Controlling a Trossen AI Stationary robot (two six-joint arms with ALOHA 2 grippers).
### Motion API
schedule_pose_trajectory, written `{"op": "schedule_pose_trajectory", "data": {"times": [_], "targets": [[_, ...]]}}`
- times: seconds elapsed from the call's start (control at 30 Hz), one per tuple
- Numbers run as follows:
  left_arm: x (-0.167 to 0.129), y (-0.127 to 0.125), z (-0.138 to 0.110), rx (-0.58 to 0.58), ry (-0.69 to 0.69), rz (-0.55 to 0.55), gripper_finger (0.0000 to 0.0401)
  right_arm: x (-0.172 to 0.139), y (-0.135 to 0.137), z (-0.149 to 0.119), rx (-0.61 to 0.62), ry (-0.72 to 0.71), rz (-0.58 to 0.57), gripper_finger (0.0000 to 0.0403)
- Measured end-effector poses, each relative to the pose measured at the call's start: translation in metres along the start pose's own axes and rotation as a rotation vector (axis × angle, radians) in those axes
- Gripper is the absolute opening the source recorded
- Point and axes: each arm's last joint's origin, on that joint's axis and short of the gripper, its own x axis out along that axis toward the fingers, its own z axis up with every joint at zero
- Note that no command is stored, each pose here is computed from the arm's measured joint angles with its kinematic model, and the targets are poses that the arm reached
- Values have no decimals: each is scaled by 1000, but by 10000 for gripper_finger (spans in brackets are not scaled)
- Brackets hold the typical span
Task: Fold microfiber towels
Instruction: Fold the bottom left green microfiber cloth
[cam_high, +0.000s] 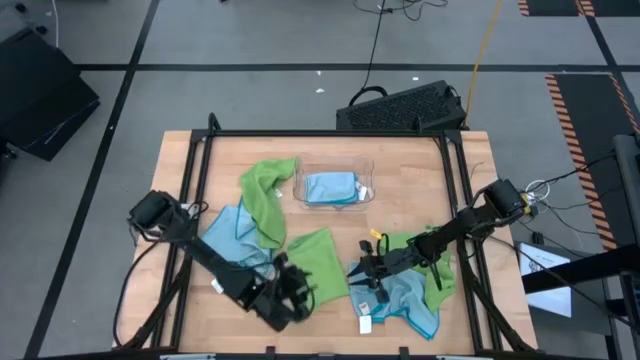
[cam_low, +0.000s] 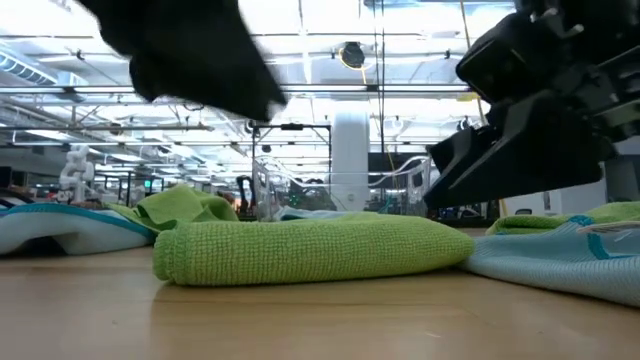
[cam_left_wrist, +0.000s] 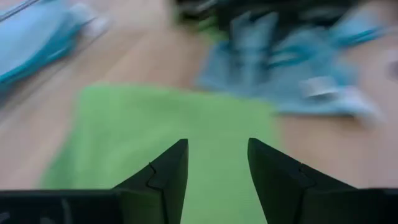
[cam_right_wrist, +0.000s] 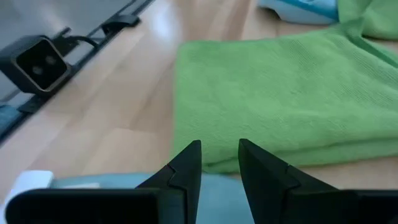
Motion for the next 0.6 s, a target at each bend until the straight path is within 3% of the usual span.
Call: {"op": "schedule_pose_trajectory", "data": {"times": [0.27,0.6], "targets": [[4,-25,-28,77,6,-123,176,-1,5,1,-20,-17,19,98],[16,-44,-69,242,20,-97,281,-1,5,1,5,-15,20,98]]}}
